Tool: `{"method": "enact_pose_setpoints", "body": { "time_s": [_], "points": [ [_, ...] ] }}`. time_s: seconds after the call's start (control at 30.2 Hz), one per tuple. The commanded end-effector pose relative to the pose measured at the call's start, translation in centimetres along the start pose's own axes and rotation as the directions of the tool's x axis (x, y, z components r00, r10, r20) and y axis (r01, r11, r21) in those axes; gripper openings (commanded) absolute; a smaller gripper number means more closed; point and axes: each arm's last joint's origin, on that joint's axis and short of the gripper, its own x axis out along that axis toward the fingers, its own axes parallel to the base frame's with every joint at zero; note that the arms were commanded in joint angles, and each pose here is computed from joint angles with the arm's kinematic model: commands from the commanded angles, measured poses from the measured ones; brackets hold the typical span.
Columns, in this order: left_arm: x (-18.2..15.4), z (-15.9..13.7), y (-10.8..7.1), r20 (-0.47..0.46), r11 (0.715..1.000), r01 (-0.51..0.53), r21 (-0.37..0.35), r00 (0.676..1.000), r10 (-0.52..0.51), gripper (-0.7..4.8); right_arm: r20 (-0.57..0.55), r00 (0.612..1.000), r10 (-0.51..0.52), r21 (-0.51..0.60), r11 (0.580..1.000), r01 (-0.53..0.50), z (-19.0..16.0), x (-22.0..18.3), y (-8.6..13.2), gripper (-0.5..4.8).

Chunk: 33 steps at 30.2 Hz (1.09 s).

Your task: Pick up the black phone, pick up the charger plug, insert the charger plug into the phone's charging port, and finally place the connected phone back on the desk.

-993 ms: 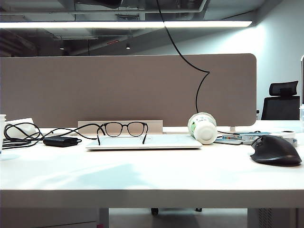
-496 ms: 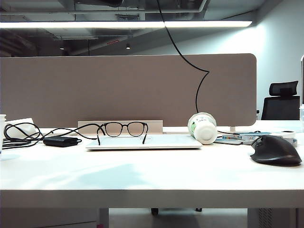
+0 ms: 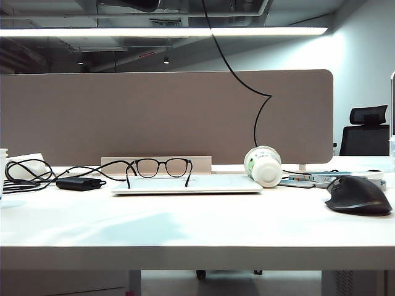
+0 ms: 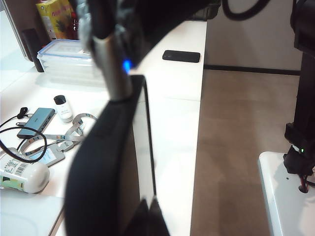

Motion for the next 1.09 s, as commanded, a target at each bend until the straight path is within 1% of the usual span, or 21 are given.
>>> {"method": "enact_pose_setpoints", "body": {
  "time_s": [0.03,0.13,0.46,0.69,0.73,0.79,0.83,0.86,0.96,1.06,1.09],
  "points": [
    [-0.27,0.95,-0.27,0.048,0.998,0.019,0.067,0.999,-0.022,-0.06,-0.026,0.999,-0.030,-0.004,1.000,0.030,0.03,0.44,0.20,-0.08],
    [-0.27,0.94,-0.27,0.048,0.998,0.019,0.067,0.999,-0.022,-0.07,-0.018,1.000,-0.018,-0.018,1.000,0.018,0.19,0.68,0.30,-0.08],
    [-0.27,0.94,-0.27,0.048,0.998,0.019,0.066,0.999,-0.023,-0.06,-0.018,1.000,-0.018,-0.015,1.000,0.018,0.18,0.65,0.29,-0.08],
    [-0.27,0.94,-0.27,0.048,0.998,0.020,0.066,0.999,-0.023,-0.06,-0.028,1.000,-0.012,0.014,1.000,0.012,-0.01,0.72,0.42,-0.08],
    [-0.27,0.94,-0.27,0.048,0.998,0.020,0.066,0.999,-0.023,-0.06,-0.028,1.000,-0.012,0.013,1.000,0.012,-0.01,0.72,0.42,0.06],
    [-0.27,0.94,-0.27,0.048,0.998,0.020,0.066,0.999,-0.023,-0.07,-0.028,1.000,-0.013,0.012,1.000,0.013,0.00,0.70,0.41,1.01],
    [-0.27,0.94,-0.27,0.048,0.998,0.020,0.066,0.999,-0.023,-0.06,-0.029,0.999,-0.016,0.012,1.000,0.017,0.01,0.69,0.41,1.40],
    [-0.27,0.94,-0.27,0.048,0.998,0.020,0.066,0.999,-0.023,-0.06,-0.031,0.999,-0.021,0.011,1.000,0.021,0.02,0.66,0.42,1.61],
    [-0.27,0.93,-0.27,0.047,0.998,0.019,0.066,0.999,-0.023,-0.07,-0.044,0.998,-0.052,0.008,0.999,0.053,0.07,0.49,0.50,1.63],
    [-0.26,0.89,-0.26,0.043,0.998,0.012,0.064,0.999,-0.015,-0.06,-0.065,0.991,-0.117,-0.006,0.993,0.117,0.30,0.10,0.79,1.65],
    [-0.26,0.84,-0.24,0.037,0.998,0.004,0.066,0.999,-0.006,-0.06,-0.071,0.988,-0.141,-0.013,0.990,0.140,0.44,-0.12,1.00,1.78]
  ]
}}
